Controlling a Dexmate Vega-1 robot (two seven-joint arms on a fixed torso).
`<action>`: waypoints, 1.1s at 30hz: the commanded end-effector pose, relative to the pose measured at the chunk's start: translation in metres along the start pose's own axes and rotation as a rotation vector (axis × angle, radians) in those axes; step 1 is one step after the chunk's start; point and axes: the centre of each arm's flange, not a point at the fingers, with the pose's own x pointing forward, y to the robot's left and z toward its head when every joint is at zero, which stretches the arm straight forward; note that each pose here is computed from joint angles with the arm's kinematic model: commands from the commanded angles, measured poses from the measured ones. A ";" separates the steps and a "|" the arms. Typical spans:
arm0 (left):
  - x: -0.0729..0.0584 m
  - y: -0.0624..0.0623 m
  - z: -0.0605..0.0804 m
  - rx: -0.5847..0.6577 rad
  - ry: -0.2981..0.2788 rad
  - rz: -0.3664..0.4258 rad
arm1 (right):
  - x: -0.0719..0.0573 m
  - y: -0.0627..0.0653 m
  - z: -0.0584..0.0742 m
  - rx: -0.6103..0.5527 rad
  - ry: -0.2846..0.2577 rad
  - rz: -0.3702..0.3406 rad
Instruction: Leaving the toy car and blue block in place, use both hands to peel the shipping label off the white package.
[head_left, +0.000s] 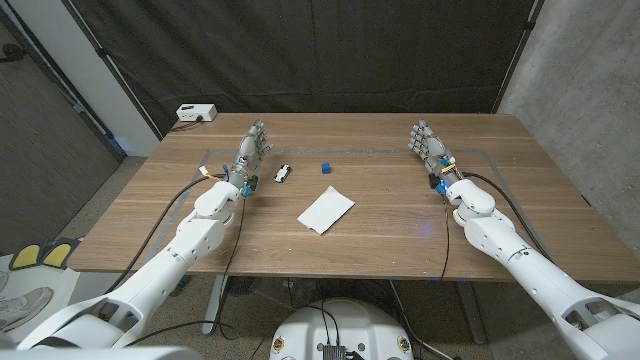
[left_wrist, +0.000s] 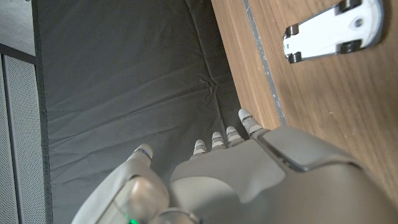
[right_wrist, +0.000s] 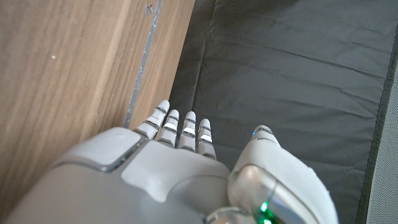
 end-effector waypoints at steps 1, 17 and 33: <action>0.003 -0.001 0.004 0.035 -0.009 -0.009 | -0.003 -0.002 0.002 0.000 -0.010 -0.009; -0.001 -0.018 0.034 0.371 -0.131 -0.098 | -0.005 0.007 0.001 -0.001 -0.013 -0.001; -0.024 -0.057 0.076 0.671 -0.272 -0.235 | -0.016 0.023 0.009 -0.014 -0.058 0.013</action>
